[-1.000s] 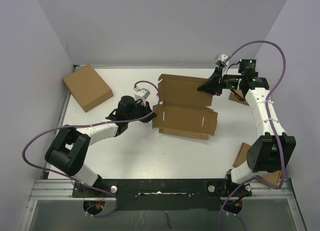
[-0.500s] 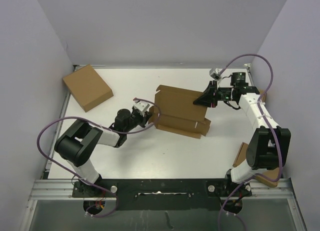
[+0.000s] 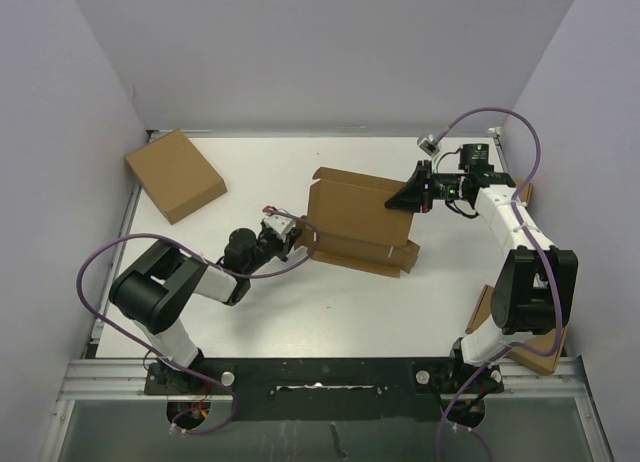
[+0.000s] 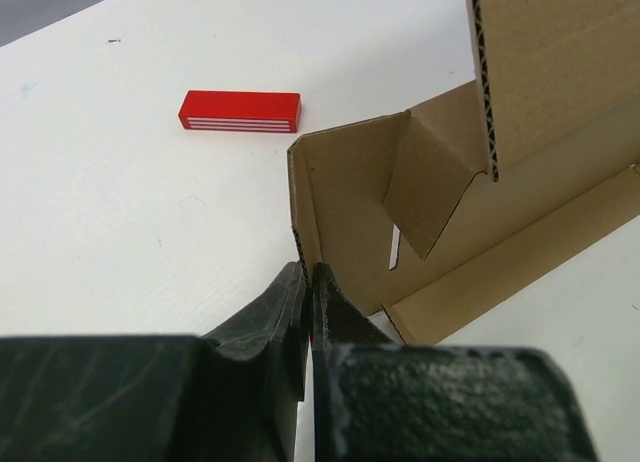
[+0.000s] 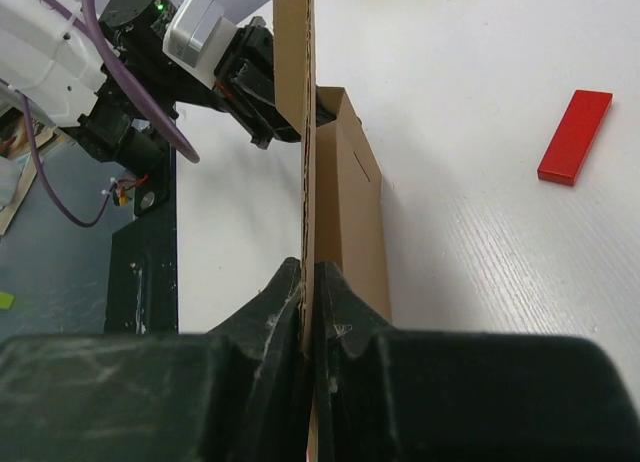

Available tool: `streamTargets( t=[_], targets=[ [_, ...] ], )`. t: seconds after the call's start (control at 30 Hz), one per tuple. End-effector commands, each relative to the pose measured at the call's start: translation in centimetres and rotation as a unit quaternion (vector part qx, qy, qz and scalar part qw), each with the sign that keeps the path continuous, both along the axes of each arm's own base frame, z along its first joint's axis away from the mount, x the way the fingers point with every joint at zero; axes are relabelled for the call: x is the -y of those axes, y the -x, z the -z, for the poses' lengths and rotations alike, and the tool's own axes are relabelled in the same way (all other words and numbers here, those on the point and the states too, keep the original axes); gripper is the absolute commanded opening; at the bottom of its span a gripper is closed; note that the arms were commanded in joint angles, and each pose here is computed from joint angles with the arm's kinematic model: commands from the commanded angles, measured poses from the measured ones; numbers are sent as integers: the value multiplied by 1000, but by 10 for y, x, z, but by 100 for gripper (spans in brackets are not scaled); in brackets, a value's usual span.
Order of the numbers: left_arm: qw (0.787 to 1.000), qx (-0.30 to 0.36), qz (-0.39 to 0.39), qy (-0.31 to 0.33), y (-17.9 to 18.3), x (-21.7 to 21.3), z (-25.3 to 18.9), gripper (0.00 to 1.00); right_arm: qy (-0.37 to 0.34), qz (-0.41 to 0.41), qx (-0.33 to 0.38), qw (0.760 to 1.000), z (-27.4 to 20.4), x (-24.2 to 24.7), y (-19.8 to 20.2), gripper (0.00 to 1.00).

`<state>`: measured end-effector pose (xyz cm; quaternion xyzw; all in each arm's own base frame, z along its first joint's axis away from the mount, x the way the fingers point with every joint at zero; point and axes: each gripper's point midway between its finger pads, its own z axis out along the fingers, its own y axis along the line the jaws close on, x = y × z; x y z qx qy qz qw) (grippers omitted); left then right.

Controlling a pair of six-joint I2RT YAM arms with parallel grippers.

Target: Fold the paper box

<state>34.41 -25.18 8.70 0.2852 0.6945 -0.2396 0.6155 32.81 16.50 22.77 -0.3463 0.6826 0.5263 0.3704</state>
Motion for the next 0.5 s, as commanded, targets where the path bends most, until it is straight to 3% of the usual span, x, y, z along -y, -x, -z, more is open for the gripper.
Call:
streamTargets(
  t=[0.0, 0.33, 0.47],
  targets=[
    [998, 45, 21, 37, 1, 11, -32, 4, 15, 13, -19, 1000, 12, -2, -5, 0],
    [997, -3, 19, 68, 25, -6, -45, 51, 13, 9, -19, 1000, 13, -1, -3, 0],
    [995, -20, 5, 101, 43, -20, -68, 62, 14, 10, -17, 1000, 14, -1, -2, 0]
  ],
)
